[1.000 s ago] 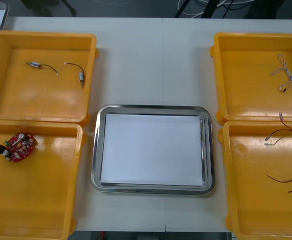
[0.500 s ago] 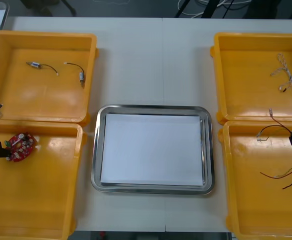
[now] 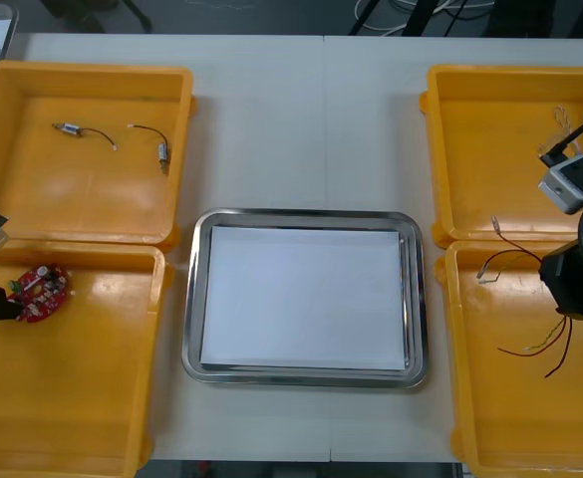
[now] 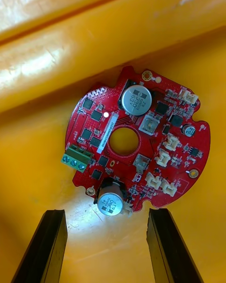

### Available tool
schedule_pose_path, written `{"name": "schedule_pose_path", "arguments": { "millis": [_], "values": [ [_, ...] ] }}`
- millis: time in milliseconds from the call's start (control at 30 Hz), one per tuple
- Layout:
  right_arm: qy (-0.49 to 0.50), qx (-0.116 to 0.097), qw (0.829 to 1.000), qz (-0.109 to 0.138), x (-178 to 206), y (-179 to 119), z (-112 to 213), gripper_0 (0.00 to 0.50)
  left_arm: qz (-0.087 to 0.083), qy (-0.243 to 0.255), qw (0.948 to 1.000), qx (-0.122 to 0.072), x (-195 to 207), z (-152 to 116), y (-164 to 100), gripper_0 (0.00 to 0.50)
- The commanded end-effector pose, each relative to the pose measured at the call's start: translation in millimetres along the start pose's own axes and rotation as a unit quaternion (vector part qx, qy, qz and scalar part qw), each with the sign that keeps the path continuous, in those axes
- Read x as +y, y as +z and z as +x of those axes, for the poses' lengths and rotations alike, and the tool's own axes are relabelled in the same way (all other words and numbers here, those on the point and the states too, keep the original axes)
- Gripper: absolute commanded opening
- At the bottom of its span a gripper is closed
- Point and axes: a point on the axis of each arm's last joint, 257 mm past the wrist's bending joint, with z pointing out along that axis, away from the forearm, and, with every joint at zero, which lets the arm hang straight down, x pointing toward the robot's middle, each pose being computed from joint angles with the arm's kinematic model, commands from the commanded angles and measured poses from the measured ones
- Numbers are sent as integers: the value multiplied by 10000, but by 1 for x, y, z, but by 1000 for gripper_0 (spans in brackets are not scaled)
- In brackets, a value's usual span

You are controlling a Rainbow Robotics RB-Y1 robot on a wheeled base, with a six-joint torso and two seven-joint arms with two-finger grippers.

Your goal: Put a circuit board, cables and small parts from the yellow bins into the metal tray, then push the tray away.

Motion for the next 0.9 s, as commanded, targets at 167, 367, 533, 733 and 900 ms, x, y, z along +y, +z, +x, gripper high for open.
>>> {"name": "schedule_pose_path", "arguments": {
  "millis": [167,367,533,733,900],
  "values": [
    [-555,167,9983,27,15,-1,-8,0,-155,107,9998,81,10,8,6,500],
    [-989,201,9949,21,30,1,-16,0,-148,98,9998,54,9,7,8,500],
    [-1214,202,9924,-8,39,3,-21,0,-155,86,9998,26,9,3,7,500],
    [-1528,178,9881,-21,52,6,-28,0,-156,68,9998,-56,8,-4,9,500],
    [-1681,202,9856,22,57,10,-29,0,-168,52,9998,-72,8,-6,9,500]
  ]
}}
